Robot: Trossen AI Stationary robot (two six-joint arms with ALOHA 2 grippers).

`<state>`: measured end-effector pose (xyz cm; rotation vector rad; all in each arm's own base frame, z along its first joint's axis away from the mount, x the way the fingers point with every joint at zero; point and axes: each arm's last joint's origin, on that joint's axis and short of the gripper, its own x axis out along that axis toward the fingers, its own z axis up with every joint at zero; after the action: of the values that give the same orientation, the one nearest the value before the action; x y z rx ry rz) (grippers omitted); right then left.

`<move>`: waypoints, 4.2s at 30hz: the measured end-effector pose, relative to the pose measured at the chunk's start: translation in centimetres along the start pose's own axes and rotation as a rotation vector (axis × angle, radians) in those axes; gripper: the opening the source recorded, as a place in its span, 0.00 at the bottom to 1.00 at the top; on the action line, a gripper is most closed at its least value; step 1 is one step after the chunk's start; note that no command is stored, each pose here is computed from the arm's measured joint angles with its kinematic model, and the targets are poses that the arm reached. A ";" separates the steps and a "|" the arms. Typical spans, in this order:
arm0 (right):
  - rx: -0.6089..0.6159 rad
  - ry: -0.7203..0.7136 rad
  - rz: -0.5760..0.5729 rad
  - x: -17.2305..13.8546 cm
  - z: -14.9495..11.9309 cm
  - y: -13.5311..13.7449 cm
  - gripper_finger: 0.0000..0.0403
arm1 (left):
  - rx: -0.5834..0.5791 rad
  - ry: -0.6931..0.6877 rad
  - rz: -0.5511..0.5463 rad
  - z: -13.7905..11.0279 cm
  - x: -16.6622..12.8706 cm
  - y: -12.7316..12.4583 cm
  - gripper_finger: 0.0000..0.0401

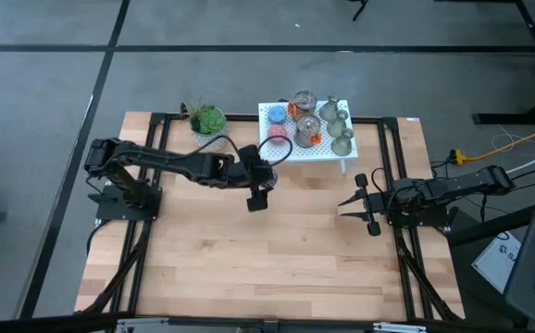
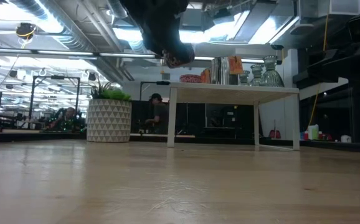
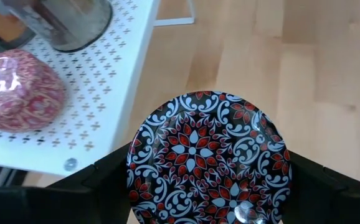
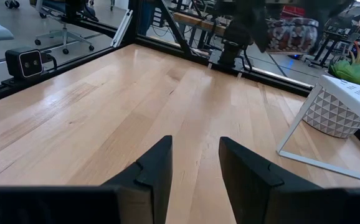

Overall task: Pick & Place candle stick holders
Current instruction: Put the black scented candle on the shelf aligned with the blue and pink scented candles

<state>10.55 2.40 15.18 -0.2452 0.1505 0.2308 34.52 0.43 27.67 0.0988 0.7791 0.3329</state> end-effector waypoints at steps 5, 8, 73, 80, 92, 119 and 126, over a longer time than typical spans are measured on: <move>0.000 0.000 0.000 0.0 0.0 0.0 0.34 | -0.012 0.007 0.023 0.0 0.4 1.1 0.73; 0.000 0.000 0.000 0.0 0.0 0.0 0.34 | -0.030 0.003 0.039 0.1 0.6 1.8 0.73; 0.000 0.001 0.001 0.0 0.0 0.0 0.34 | -0.257 0.072 0.097 3.0 5.2 7.9 0.75; 0.000 0.001 0.000 0.0 0.0 0.0 0.34 | -0.274 0.017 0.103 3.5 5.2 8.3 0.75; 0.000 0.000 0.000 0.0 0.0 0.0 0.34 | -0.275 0.013 0.103 3.5 5.4 8.3 0.75; 0.000 0.000 0.000 0.0 0.0 0.0 0.34 | -0.257 0.026 0.120 3.1 7.6 7.6 0.76; 0.000 0.000 0.000 0.0 0.0 0.0 0.34 | -0.249 0.027 0.125 3.1 7.3 7.6 0.87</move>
<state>10.55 2.40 15.18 -0.2452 0.1505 0.2308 39.59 10.12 26.52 -0.0919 0.7543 0.5478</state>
